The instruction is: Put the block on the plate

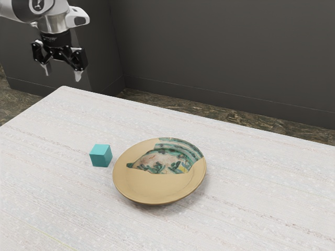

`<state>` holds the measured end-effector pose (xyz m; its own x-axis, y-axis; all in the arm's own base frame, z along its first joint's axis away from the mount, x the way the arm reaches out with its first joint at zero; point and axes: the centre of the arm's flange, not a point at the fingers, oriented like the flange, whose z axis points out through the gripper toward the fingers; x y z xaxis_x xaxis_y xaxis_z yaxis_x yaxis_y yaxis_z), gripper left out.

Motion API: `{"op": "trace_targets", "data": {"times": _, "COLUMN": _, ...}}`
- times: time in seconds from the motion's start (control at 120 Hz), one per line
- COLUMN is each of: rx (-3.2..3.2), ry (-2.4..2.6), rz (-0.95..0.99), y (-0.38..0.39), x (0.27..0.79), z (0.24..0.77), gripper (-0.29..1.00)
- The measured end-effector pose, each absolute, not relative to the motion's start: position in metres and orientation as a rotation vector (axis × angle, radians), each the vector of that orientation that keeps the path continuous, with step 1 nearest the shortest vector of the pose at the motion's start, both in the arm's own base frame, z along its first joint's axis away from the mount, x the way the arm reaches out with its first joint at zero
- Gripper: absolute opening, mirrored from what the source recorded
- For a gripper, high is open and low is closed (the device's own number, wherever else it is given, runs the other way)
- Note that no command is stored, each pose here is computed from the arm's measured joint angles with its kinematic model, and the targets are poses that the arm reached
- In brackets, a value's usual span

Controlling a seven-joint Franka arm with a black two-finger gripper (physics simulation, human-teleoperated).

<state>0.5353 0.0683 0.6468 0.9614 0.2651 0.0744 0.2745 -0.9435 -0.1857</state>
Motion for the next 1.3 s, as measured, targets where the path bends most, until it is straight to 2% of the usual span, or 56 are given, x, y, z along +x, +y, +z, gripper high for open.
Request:
{"op": "trace_targets", "data": {"times": 0.2, "rx": -2.917, "ry": -0.404, "rz": -0.033, "y": 0.053, "x": 0.538, "z": 0.630, "gripper": 0.70}}
{"op": "trace_targets", "data": {"times": 0.392, "rx": -2.921, "ry": -0.415, "rz": 0.217, "y": 0.057, "x": 0.533, "z": 0.501, "gripper": 0.70}}
{"op": "trace_targets", "data": {"times": 0.617, "rx": -2.976, "ry": -0.482, "rz": 0.258, "y": 0.058, "x": 0.533, "z": 0.394, "gripper": 0.70}}
{"op": "trace_targets", "data": {"times": 0.933, "rx": -2.992, "ry": -0.625, "rz": 0.144, "y": 0.117, "x": 0.582, "z": 0.347, "gripper": 0.70}}
{"op": "trace_targets", "data": {"times": 1.3, "rx": -3.031, "ry": -0.592, "rz": 0.103, "y": 0.136, "x": 0.617, "z": 0.308, "gripper": 0.70}}
